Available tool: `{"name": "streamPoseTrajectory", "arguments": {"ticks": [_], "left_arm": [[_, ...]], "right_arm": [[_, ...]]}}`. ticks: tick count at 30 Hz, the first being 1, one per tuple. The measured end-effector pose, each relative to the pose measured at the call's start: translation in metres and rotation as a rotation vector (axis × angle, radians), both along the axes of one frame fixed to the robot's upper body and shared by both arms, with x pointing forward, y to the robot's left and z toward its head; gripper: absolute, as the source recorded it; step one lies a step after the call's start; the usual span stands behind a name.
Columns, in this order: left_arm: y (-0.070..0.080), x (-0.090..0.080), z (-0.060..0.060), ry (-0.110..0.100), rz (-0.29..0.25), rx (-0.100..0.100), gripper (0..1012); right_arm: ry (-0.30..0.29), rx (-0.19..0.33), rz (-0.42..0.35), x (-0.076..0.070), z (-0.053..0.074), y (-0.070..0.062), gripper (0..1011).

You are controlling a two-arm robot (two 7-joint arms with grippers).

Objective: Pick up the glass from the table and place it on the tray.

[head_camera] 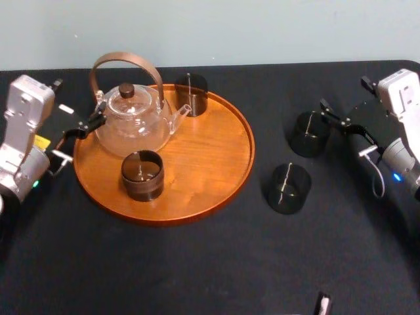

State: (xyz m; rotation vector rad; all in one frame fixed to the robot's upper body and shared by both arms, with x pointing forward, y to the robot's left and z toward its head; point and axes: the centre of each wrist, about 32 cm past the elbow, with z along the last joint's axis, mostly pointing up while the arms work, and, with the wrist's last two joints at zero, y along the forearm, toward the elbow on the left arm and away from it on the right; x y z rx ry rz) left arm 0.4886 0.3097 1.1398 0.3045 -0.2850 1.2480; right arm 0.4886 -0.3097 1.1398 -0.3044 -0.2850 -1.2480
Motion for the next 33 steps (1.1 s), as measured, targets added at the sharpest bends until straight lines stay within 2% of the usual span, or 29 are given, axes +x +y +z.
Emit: {"name": "streamPoseTrajectory", "arguments": {"ticks": [33], "left_arm": [[0.0000, 0.0000, 0.0000, 0.000, 0.000, 0.000, 1001]], "right_arm": [[0.000, 0.000, 0.000, 0.0000, 0.0000, 0.0000, 1002]]}}
